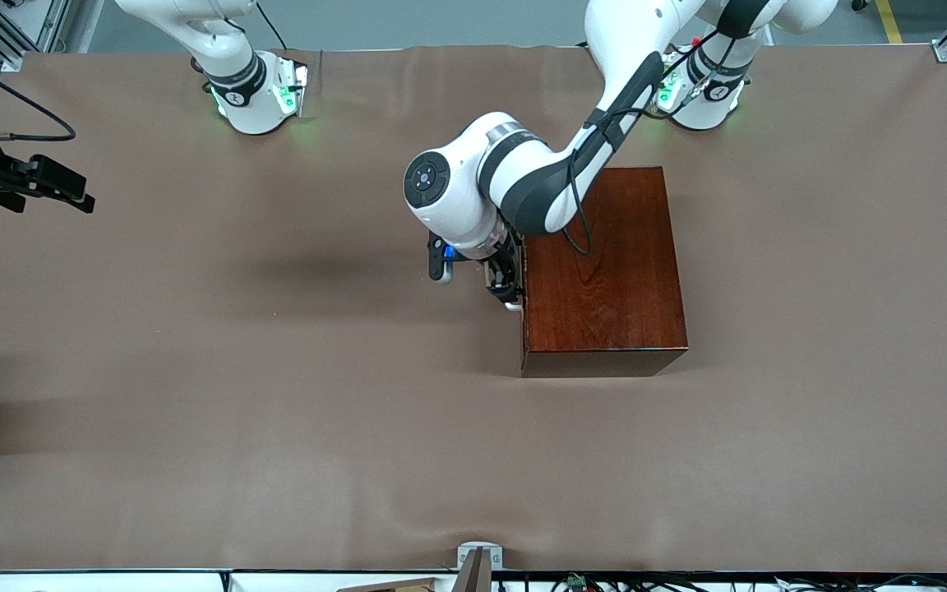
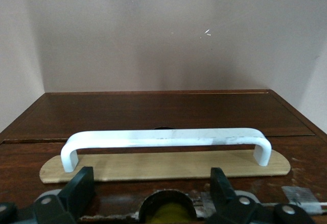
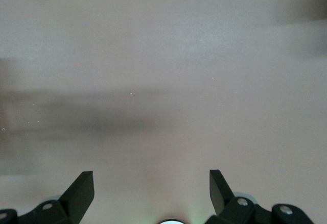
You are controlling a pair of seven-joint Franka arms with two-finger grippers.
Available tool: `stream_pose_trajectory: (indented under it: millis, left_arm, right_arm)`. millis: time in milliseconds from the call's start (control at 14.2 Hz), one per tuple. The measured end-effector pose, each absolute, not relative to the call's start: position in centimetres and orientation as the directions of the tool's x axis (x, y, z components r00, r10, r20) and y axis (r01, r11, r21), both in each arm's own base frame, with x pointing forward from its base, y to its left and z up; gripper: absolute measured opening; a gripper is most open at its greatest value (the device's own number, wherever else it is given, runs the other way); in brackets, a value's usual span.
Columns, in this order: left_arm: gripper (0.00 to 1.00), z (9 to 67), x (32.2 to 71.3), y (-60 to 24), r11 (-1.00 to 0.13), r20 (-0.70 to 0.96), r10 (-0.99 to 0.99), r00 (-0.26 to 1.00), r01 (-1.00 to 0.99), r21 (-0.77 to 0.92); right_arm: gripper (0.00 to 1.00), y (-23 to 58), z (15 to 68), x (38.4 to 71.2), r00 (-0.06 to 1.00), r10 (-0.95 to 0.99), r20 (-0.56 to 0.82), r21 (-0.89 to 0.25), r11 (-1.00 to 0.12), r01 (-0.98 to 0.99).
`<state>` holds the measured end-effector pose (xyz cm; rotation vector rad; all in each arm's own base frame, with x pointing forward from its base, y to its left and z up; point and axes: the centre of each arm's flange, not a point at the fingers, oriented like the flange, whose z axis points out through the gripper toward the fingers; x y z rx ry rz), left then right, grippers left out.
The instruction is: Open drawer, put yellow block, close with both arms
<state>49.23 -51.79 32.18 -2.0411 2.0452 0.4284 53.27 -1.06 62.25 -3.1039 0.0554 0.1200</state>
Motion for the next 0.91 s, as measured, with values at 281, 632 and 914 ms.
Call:
stream_pose_trajectory:
  millis: [281, 632, 914]
  left_arm:
    - [1.00, 32.2, 49.2, -51.8, -0.010, -0.356, -0.935, -0.008, -0.999, 0.048]
    - [1.00, 33.7, 49.4, -53.9, -0.085, -0.228, -0.969, 0.093, -0.995, -0.043]
    - [1.00, 37.3, 50.0, -56.0, -0.173, -0.015, -0.984, 0.176, -0.978, -0.115]
  right_arm:
    - [1.00, -1.1, 62.2, 53.3, 0.996, -0.034, -0.078, -0.034, -0.999, -0.037]
    - [1.00, -1.1, 62.2, 53.3, 0.996, -0.034, -0.078, -0.034, -0.999, -0.037]
    - [1.00, -1.1, 62.3, 53.3, 0.996, -0.034, -0.078, -0.034, -0.999, -0.037]
